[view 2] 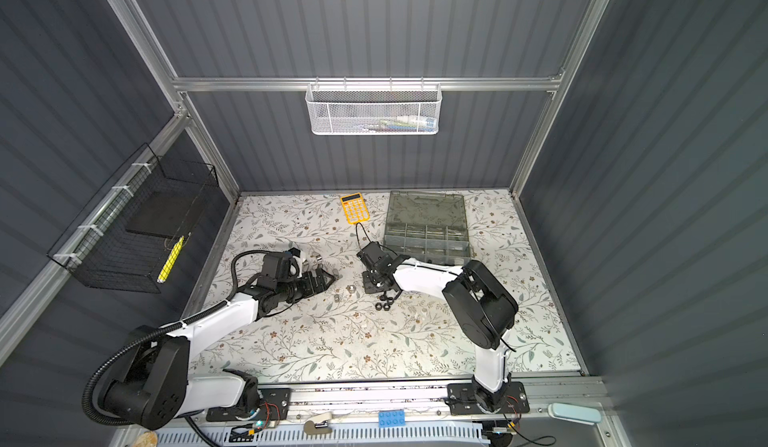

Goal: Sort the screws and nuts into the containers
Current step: 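Lower the right gripper onto a silver wing nut beside the box and close, then carry the wing nut over the box with the right gripper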

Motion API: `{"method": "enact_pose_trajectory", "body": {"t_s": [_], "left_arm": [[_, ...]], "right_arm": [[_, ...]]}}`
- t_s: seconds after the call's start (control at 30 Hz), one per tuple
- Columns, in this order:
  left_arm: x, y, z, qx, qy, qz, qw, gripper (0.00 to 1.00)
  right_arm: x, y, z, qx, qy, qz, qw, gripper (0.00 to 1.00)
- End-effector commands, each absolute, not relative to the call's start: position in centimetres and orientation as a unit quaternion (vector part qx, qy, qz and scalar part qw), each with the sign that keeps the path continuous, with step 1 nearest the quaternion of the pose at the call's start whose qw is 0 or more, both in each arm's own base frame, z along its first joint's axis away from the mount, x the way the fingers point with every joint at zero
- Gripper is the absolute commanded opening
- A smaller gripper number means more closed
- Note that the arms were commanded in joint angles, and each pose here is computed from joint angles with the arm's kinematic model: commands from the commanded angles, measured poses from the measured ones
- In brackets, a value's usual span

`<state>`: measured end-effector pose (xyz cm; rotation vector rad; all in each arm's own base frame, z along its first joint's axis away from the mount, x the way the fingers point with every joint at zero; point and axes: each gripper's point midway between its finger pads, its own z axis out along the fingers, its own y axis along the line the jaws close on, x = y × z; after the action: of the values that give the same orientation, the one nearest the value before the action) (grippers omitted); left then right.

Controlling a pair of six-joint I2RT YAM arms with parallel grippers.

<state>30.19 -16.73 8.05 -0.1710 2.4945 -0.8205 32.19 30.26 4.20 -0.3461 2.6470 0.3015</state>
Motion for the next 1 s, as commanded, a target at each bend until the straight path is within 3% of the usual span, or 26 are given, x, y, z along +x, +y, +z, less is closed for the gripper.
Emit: {"method": "enact_pose_trajectory", "body": {"t_s": [0.0,0.6,0.97], "left_arm": [[31.0,-17.1,10.1,-0.061,0.907,-0.318,0.269,1.0],[32.4,-19.2,12.3,-0.065,0.885,-0.371,0.274,1.0],[32.7,-23.7,12.9,-0.026,0.886,-0.369,0.279,1.0]], "right_arm": [[32.7,31.0,6.8,-0.132,0.952,0.127,0.245,0.11],[34.5,30.5,10.8,-0.117,0.943,0.16,0.269,0.12],[38.9,26.3,13.7,-0.064,0.939,0.16,0.298,0.12]]}}
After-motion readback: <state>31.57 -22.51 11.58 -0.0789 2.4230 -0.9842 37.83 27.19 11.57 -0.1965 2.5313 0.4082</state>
